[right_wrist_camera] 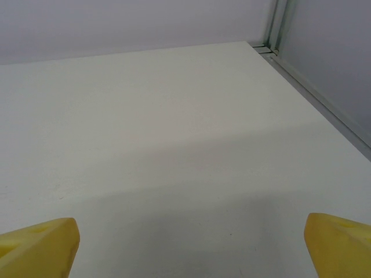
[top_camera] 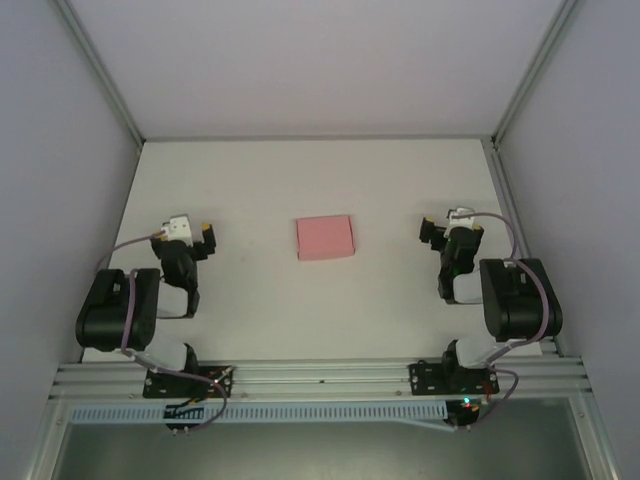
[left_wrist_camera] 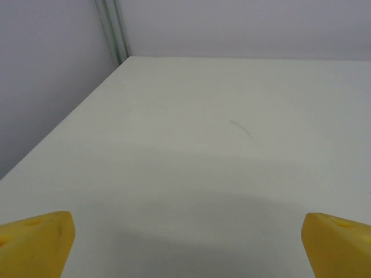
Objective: Assemble paper box
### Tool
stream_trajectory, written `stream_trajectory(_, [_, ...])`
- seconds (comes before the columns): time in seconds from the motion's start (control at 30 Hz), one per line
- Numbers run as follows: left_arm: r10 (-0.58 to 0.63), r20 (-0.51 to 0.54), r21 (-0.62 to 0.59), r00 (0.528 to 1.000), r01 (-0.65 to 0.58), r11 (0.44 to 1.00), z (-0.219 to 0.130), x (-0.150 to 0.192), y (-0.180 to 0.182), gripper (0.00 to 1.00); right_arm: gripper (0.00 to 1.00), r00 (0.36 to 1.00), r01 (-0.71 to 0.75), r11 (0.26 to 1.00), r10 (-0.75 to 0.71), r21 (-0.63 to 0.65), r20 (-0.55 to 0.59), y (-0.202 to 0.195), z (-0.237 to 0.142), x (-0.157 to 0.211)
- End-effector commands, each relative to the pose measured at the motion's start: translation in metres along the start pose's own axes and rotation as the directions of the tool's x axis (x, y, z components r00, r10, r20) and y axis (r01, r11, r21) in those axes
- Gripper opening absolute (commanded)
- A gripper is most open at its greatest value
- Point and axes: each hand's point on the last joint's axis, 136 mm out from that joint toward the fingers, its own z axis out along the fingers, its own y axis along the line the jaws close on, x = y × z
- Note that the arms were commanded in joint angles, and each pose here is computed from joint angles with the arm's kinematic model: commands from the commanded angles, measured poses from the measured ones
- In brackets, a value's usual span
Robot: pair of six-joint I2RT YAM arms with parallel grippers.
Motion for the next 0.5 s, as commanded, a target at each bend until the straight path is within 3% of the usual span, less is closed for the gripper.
stream_trajectory(0.0, [0.02, 0.064, 0.023, 0.998, -0.021, 1.0, 0.0032, -0.0184, -0.0057, 1.0, 1.0, 1.0, -0.019, 1.0, 0.02, -0.021, 0.019, 0.0036, 0.0003, -0.0071])
stream_trajectory(0.47, [0.019, 0.06, 0.023, 0.998, -0.02, 1.0, 0.0034, -0.0177, -0.0057, 1.0, 1.0, 1.0, -0.013, 0.999, 0.013, -0.033, 0.011, 0.006, 0.0005, -0.0062])
